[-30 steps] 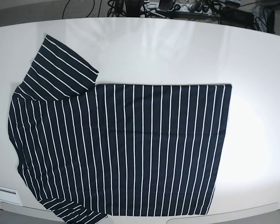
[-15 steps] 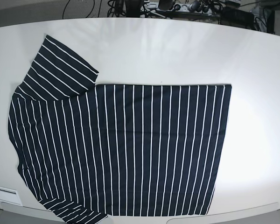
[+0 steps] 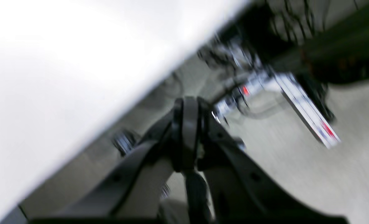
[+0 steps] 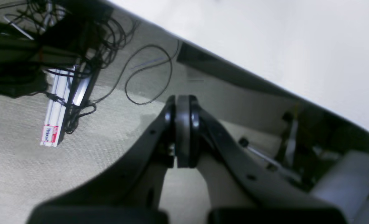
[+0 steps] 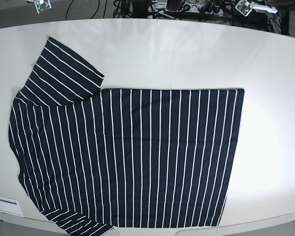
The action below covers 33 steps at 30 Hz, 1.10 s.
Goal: Fold the T-shirt properly
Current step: 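Move right gripper to the shirt shoulder, left gripper to its side edge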
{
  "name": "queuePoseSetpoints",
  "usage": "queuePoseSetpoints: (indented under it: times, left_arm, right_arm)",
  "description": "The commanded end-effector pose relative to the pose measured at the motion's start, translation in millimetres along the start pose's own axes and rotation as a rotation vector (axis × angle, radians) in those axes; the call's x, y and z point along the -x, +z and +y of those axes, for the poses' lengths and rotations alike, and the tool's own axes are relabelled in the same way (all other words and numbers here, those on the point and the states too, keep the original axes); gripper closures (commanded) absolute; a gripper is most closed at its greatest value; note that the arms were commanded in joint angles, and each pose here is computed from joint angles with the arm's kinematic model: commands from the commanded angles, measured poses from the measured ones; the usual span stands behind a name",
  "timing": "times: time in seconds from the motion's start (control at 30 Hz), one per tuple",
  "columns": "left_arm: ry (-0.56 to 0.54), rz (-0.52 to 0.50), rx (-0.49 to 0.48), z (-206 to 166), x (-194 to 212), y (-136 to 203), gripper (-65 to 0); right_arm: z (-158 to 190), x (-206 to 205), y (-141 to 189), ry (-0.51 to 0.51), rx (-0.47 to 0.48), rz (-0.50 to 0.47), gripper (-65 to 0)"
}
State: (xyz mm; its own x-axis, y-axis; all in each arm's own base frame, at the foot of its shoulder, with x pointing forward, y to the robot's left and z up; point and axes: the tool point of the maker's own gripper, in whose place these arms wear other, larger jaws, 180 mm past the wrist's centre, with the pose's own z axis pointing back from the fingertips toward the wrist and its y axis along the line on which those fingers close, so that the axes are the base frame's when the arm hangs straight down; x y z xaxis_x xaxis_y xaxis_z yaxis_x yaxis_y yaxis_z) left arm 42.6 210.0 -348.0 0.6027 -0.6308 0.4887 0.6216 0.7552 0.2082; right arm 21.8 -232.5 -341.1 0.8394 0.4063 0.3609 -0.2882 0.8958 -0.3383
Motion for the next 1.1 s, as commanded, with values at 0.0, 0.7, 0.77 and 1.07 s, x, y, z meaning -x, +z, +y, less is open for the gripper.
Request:
queuePoseSetpoints:
  times: [0.0,0.7,0.77,1.07]
  left_arm:
    - [-0.012,-0.039,-0.009,3,-13,4,0.0]
    - [-0.712,-0.277,0.012,104,-117,-32,-23.1]
    - [-0.754,-0.266,0.050,115,-113,-34,-28.7]
    - [-1.032,-0.033,0.120,164,-60,-51,-28.9]
  right_arm:
    - [-8,-13,6,0.010,0.015,-0.046,0.0]
    - [0,-132,7,0.155,-0.184,-0.509,0.0]
    - [1,-129,6,0.161,-0.192,-0.496,0.0]
    - [22,-130,10,0.123,-0.290,-0.506,0.0]
